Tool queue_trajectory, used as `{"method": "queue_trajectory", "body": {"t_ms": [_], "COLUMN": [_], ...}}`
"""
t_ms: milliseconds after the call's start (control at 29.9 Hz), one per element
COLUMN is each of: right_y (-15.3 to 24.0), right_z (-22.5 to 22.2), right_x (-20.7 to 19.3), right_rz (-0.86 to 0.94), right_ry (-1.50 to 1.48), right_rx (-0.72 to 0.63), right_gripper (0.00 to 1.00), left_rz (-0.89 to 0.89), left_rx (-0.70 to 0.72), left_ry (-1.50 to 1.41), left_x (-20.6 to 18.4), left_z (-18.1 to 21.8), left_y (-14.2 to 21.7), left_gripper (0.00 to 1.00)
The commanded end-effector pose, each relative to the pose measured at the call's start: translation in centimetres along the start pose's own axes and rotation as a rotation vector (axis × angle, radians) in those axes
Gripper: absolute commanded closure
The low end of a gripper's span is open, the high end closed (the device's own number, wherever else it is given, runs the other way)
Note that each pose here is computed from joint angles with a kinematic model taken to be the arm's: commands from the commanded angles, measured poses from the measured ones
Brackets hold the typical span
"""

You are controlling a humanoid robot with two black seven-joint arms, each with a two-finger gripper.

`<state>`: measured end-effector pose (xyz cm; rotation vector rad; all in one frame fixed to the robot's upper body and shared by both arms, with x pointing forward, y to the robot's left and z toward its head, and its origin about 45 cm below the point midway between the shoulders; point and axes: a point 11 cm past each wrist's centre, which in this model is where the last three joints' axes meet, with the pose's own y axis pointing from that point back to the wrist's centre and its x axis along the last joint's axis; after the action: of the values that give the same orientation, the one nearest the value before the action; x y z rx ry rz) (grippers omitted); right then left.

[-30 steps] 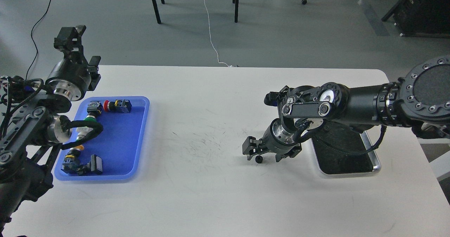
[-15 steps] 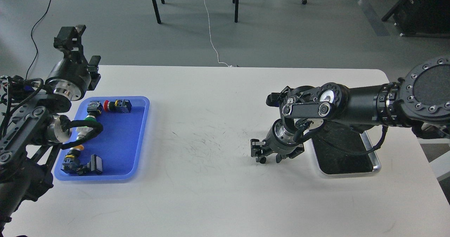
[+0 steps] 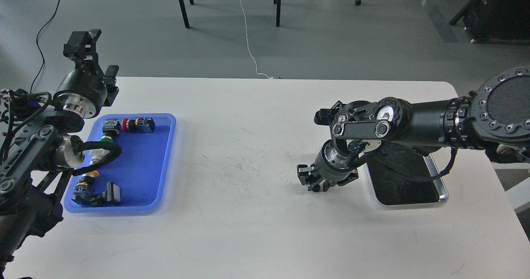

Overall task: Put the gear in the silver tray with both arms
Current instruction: 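Reach the right gripper down to the black gear and grasp it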

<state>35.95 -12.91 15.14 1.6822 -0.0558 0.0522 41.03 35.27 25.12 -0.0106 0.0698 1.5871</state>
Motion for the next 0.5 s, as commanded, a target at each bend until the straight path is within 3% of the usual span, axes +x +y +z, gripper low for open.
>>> {"method": "queue_trajectory", "body": {"t_ms": [0, 67, 468], "right_y": [0.01, 0.01, 0.12], "right_z": [0.0, 0.0, -0.01], "right_x": [0.04, 0.04, 0.27], "right_rz": [0.001, 0.001, 0.008], "right_ry": [-0.001, -0.001, -0.004], "right_rx": [0.0, 0.0, 0.002], "right_gripper": [0.94, 0.98, 0.98], "left_rz": [0.0, 0.001, 0.0], "left_rx": [0.0, 0.001, 0.003], "left_ry": [0.0, 0.0, -0.001], "left_x": [-0.01, 0.02, -0.01], "left_z": [0.01, -0.03, -0.08], "left_y": [0.0, 0.0, 0.0], "left_gripper": [0.02, 0.02, 0.02]}}
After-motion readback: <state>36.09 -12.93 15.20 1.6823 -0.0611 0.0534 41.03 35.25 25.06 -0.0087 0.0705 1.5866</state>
